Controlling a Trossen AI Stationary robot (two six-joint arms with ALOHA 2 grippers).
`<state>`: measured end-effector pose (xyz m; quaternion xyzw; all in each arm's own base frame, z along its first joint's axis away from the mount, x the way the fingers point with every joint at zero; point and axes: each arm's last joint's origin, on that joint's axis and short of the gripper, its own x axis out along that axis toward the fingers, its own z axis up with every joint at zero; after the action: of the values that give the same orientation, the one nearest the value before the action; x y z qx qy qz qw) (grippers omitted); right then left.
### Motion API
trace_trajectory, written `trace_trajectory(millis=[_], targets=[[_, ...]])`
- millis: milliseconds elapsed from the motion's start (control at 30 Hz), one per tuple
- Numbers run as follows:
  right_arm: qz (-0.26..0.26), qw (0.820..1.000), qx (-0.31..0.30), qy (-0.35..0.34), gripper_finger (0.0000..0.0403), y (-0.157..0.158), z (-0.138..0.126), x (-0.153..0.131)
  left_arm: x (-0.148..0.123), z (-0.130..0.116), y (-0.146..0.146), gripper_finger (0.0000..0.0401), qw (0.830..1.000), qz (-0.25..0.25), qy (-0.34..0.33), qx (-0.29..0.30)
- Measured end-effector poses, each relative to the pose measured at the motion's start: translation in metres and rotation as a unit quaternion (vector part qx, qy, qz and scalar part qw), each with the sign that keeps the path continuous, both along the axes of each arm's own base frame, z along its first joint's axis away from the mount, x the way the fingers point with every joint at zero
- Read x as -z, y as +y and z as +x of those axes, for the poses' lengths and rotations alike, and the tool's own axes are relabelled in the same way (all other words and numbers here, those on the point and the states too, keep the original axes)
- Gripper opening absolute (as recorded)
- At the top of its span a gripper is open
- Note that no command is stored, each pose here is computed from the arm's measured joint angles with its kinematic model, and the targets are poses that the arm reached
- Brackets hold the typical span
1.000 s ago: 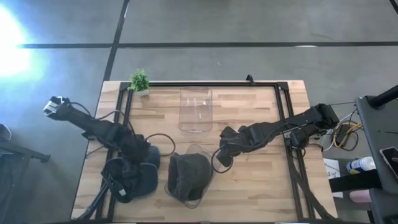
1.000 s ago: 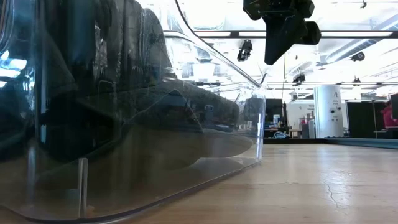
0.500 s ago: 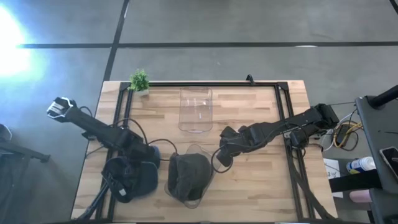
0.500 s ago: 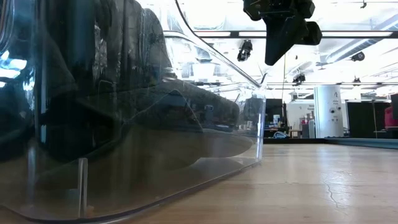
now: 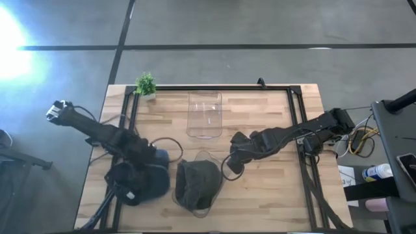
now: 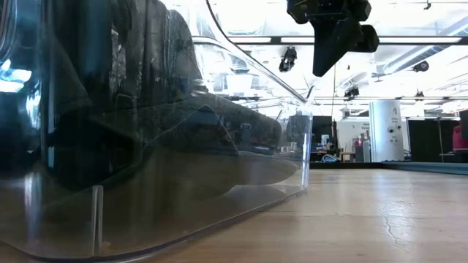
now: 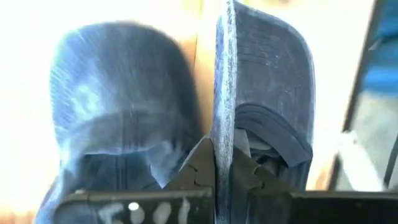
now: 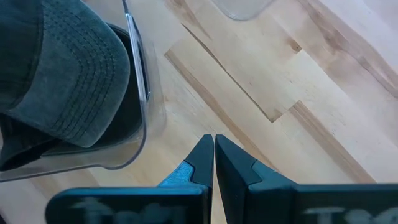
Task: Pick & Place hat
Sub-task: Put the blue cap into the top transparent bin
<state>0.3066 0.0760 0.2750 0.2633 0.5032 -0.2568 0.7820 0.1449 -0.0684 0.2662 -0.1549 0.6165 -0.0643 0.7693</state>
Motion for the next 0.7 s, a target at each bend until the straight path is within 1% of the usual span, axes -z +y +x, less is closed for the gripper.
trace_trajectory(millis=[100, 200, 267, 333, 400, 467, 500, 533, 600, 633, 667, 700], targets=[[-0.002, 1.0, -0.001, -0.006, 0.0013, -0.001, -0.002, -0.004, -0.032, -0.005, 0.005, 0.0006, 0.997, -0.002, -0.066, -0.042], [-0.014, 1.0, 0.004, -0.007, 0.0013, -0.003, -0.006, -0.007, -0.06, -0.012, 0.012, 0.0005, 0.986, 0.012, -0.136, -0.098], [-0.025, 1.0, 0.01, -0.005, 0.0013, -0.004, -0.008, -0.008, -0.073, -0.015, 0.018, 0.0005, 0.97, 0.037, -0.185, -0.152], [-0.031, 0.999, 0.019, -0.003, 0.0013, -0.006, -0.009, -0.009, -0.086, -0.015, 0.024, 0.0005, 0.945, 0.057, -0.239, -0.217], [-0.03, 0.999, 0.026, -0.004, 0.0013, -0.008, -0.009, -0.009, -0.096, -0.015, 0.028, 0.0005, 0.921, 0.063, -0.279, -0.263], [-0.031, 0.999, 0.029, -0.004, 0.0013, -0.01, -0.008, -0.009, -0.105, -0.015, 0.032, 0.0005, 0.892, 0.078, -0.317, -0.312], [-0.034, 0.999, 0.035, -0.006, 0.0013, -0.01, -0.008, -0.009, -0.11, -0.015, 0.033, 0.0005, 0.873, 0.086, -0.342, -0.337], [-0.038, 0.998, 0.044, -0.009, 0.0013, -0.011, -0.008, -0.009, -0.115, -0.013, 0.034, 0.0005, 0.847, 0.096, -0.372, -0.366], [-0.043, 0.997, 0.066, -0.016, 0.0013, -0.012, -0.008, -0.009, -0.123, -0.009, 0.037, 0.0005, 0.786, 0.12, -0.427, -0.43], [-0.046, 0.995, 0.081, -0.021, 0.0013, -0.013, -0.008, -0.009, -0.126, -0.006, 0.038, 0.0005, 0.759, 0.13, -0.446, -0.456], [-0.05, 0.994, 0.097, -0.026, 0.0013, -0.013, -0.008, -0.01, -0.126, -0.003, 0.038, 0.0006, 0.737, 0.138, -0.46, -0.476], [-0.054, 0.992, 0.113, -0.029, 0.0013, -0.014, -0.009, -0.01, -0.126, 0.002, 0.038, 0.0009, 0.723, 0.143, -0.468, -0.488]])
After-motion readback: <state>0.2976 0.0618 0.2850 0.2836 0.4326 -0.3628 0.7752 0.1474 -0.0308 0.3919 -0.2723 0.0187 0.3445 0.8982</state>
